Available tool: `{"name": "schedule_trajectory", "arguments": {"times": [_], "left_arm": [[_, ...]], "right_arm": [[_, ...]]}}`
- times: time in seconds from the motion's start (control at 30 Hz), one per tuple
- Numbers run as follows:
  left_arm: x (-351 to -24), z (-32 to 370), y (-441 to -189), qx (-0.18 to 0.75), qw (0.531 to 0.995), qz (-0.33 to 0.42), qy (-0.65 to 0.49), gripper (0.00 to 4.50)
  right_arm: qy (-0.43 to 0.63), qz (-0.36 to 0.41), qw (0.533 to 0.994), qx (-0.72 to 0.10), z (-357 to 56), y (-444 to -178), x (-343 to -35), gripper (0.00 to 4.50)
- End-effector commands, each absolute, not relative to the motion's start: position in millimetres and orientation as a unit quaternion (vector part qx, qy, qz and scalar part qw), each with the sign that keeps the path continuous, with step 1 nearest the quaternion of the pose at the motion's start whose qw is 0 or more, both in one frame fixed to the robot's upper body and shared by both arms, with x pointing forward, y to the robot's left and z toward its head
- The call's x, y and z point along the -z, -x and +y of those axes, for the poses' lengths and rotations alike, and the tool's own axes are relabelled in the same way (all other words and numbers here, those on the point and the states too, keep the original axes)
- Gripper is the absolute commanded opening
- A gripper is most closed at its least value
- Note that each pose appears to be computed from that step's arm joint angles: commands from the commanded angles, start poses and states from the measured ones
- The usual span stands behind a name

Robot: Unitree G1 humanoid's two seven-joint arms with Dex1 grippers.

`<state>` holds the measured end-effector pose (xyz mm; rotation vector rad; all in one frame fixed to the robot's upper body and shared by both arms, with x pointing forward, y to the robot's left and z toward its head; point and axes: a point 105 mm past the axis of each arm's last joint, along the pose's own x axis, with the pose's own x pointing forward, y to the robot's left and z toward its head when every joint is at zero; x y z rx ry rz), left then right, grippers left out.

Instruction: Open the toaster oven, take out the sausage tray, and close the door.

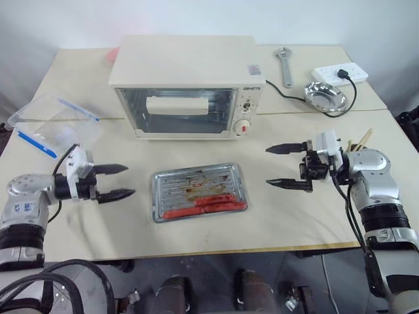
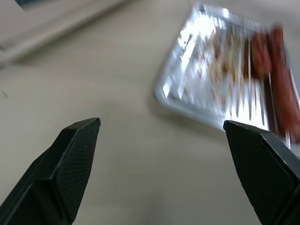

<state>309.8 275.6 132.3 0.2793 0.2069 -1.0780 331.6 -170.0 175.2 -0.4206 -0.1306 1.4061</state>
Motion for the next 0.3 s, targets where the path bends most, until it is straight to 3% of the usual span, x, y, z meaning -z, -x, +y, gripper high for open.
{"name": "schedule_trajectory", "arguments": {"times": [0.03,0.3], "left_arm": [[-148,288,-296,0.522,0.834,0.07,-0.163,4.48],[-136,308,-285,0.492,0.849,0.099,-0.163,4.48]], "right_arm": [[0.241,-0.045,0.711,-0.659,-176,-323,-159,4.5],[0.242,-0.031,0.719,-0.651,-184,-322,-141,4.5]]}}
